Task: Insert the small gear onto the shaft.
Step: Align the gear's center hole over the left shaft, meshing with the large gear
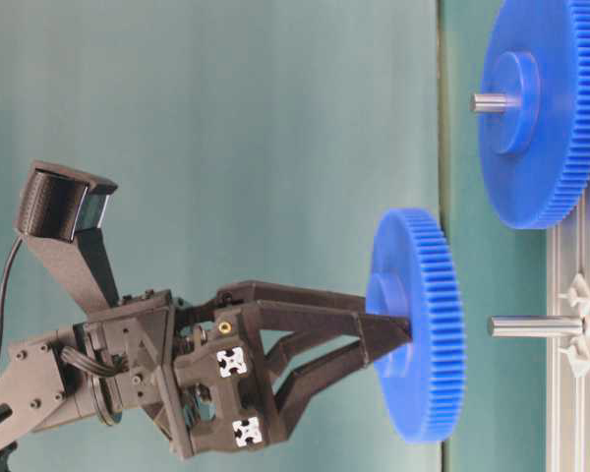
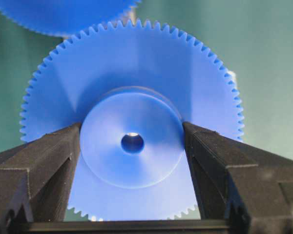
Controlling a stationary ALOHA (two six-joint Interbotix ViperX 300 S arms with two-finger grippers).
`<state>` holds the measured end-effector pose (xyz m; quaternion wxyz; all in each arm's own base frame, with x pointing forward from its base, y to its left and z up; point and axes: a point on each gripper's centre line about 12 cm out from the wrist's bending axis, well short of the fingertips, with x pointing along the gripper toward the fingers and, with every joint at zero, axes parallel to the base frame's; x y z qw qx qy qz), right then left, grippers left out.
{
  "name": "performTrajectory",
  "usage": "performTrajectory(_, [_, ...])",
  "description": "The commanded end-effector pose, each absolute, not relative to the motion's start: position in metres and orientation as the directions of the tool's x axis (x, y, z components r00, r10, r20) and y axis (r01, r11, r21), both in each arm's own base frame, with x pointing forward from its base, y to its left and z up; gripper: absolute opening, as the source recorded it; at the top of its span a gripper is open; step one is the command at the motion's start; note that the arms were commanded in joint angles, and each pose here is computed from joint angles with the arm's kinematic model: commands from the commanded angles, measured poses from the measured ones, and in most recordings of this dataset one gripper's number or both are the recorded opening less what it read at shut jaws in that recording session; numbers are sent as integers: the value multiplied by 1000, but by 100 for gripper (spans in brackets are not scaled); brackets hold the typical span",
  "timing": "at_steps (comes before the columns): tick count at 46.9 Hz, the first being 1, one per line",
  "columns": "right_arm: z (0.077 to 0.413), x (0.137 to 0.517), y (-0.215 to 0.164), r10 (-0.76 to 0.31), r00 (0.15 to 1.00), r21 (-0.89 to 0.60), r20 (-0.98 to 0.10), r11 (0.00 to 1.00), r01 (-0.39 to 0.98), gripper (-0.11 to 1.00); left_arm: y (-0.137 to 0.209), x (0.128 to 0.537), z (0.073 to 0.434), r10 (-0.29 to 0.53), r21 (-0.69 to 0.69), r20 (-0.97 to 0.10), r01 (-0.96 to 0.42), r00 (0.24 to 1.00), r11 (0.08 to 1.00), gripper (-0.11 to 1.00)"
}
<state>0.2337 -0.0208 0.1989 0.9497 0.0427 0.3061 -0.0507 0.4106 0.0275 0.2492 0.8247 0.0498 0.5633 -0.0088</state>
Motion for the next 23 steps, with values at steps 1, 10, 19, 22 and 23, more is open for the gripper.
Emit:
performTrajectory(1, [203, 235, -21, -70, 816, 53, -573, 991, 122, 2, 31, 410, 274, 52, 89, -902, 67, 428, 994, 69])
performTrajectory(10, [203, 235, -21, -70, 816, 53, -573, 991, 122, 2, 33, 410, 271, 53, 91, -906, 71, 421, 993, 69])
performTrajectory(19, [203, 235, -21, -70, 816, 54, -573, 991, 123, 2, 34, 411, 268, 54, 91, -909, 70, 414, 993, 69])
performTrajectory(22, [203, 235, -21, -70, 816, 56, -573, 991, 124, 2, 33, 411, 267, 52, 89, -910, 72, 412, 993, 69])
performTrajectory(23, [203, 235, -21, -70, 816, 53, -573, 991, 122, 2, 33, 412, 267, 53, 91, -909, 72, 412, 993, 69])
